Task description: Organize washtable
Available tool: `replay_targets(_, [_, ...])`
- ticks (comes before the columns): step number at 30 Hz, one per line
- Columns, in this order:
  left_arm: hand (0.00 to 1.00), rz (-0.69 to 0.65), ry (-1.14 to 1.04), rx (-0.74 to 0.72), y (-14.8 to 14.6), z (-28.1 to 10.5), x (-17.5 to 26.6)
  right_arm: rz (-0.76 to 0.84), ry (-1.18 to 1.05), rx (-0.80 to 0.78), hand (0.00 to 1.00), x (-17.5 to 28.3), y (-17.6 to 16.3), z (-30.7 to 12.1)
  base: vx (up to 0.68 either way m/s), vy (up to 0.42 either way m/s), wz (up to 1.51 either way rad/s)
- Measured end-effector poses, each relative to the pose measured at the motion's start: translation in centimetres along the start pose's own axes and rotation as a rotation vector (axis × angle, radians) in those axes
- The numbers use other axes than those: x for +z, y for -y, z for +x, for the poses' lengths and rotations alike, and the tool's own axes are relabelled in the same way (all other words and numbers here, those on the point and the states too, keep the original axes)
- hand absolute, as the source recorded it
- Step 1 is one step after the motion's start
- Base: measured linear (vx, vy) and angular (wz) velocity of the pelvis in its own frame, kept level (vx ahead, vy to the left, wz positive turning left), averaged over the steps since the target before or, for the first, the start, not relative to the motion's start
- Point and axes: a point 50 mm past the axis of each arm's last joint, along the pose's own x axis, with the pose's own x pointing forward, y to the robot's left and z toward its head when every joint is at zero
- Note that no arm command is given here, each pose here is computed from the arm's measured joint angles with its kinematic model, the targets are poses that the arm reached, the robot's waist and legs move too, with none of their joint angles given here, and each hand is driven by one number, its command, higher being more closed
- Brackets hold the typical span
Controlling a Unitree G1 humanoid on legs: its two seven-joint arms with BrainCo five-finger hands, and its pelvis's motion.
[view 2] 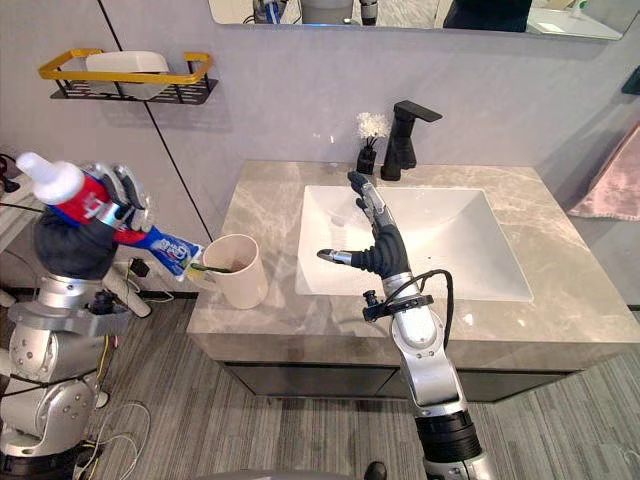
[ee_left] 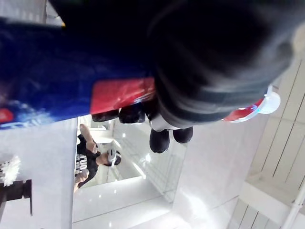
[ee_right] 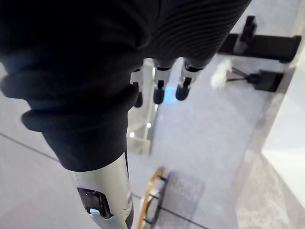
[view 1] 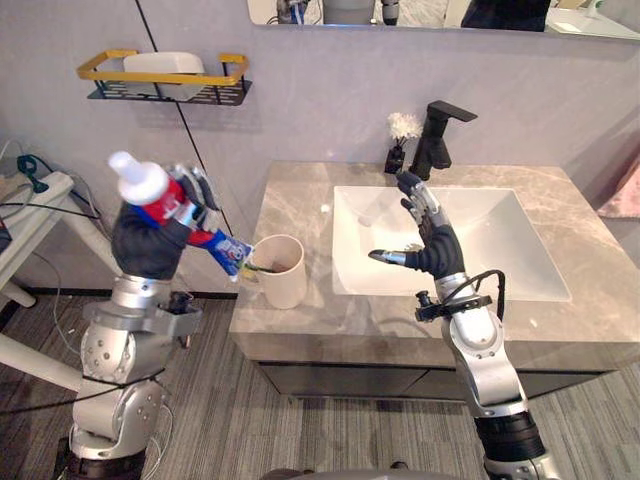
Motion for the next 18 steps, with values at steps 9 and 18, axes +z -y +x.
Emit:
replay_targets(9, [1.00, 0.010, -0.066, -0.049, 1.3, -0.4, -1.3, 0.020, -0.001, -0.006, 0.00, 0.0, 0.0, 0.0, 0.00, 0.000, 0.00])
replay_targets(18, [1.00, 0.003, -0.006, -0.019, 2.0, 1.1, -1.5, 0.029, 0.001, -0.012, 0.00, 0.0, -0.1, 0.0, 0.00, 0.000, 0.00])
